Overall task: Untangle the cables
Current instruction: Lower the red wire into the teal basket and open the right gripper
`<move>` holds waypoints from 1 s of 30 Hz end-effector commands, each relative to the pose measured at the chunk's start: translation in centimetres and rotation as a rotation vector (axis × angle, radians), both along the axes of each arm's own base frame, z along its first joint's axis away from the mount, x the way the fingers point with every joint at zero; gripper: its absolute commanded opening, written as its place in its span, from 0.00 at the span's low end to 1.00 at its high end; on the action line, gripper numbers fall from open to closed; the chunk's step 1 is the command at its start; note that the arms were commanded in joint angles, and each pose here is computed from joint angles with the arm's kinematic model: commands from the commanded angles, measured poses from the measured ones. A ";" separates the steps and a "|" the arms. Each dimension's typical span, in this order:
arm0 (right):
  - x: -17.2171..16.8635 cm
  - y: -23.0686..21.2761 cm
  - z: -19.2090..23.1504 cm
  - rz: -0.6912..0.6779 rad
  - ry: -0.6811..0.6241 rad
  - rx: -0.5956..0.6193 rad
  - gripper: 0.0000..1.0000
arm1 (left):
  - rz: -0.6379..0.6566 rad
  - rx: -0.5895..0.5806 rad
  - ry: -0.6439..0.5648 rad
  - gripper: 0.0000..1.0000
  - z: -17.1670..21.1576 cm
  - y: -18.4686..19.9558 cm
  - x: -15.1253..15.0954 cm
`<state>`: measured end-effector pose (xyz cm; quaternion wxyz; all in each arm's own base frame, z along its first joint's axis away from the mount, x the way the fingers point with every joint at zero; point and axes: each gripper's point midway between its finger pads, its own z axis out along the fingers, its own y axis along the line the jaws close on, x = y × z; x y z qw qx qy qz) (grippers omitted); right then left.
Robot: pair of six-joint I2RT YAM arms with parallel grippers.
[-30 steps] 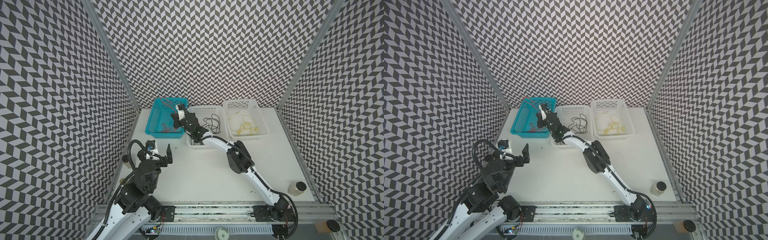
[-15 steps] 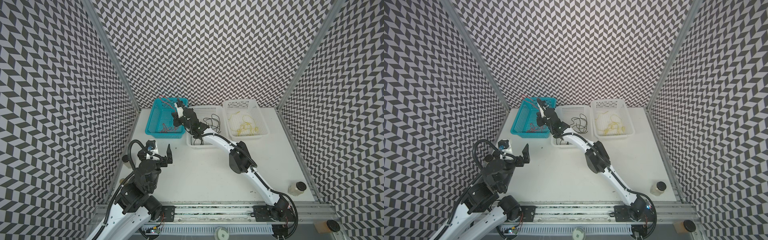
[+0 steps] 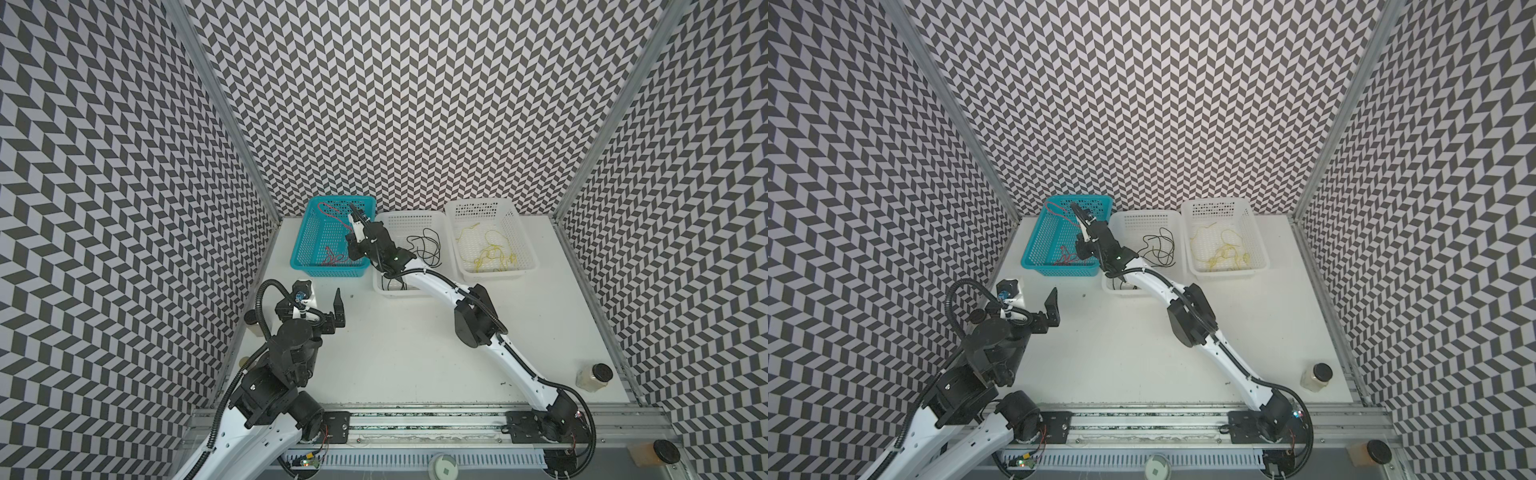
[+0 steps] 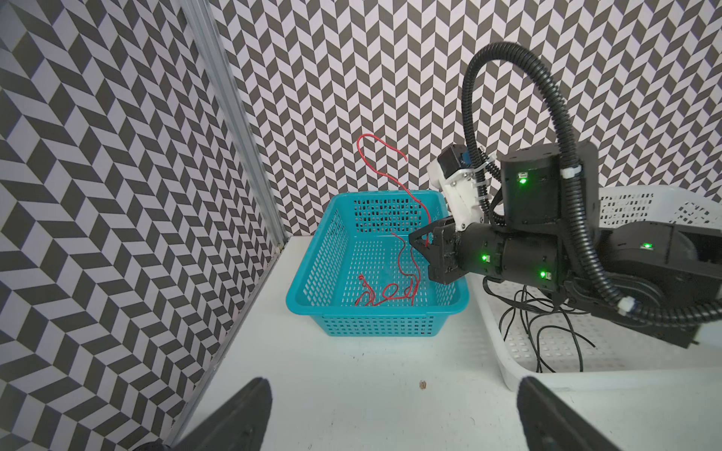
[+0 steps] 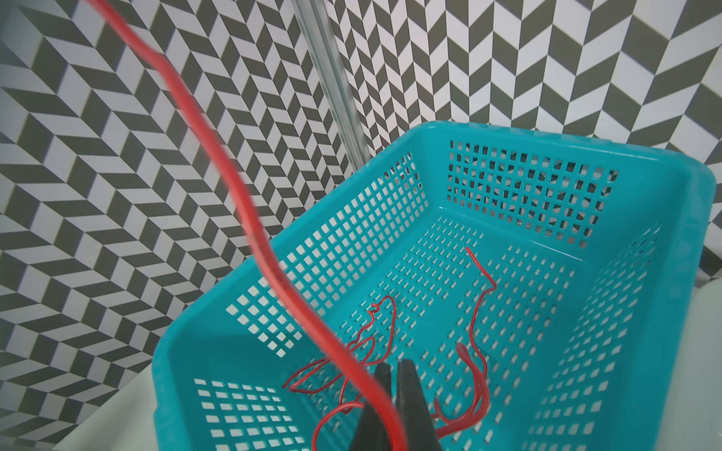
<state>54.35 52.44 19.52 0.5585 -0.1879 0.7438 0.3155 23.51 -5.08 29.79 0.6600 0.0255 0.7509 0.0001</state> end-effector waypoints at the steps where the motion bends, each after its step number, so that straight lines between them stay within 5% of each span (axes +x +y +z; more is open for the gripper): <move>1: -0.6 0.6 -3.2 0.025 0.046 -0.058 0.02 | 0.007 0.003 -0.010 1.00 0.0 0.1 0.2; 21: -0.7 -0.2 0.9 0.003 -0.028 -0.039 0.26 | 0.006 0.001 -0.019 1.00 0.1 0.2 0.0; 30: -1.2 -1.0 5.9 0.005 -0.102 0.000 0.36 | 0.005 0.000 -0.025 1.00 0.1 0.2 0.0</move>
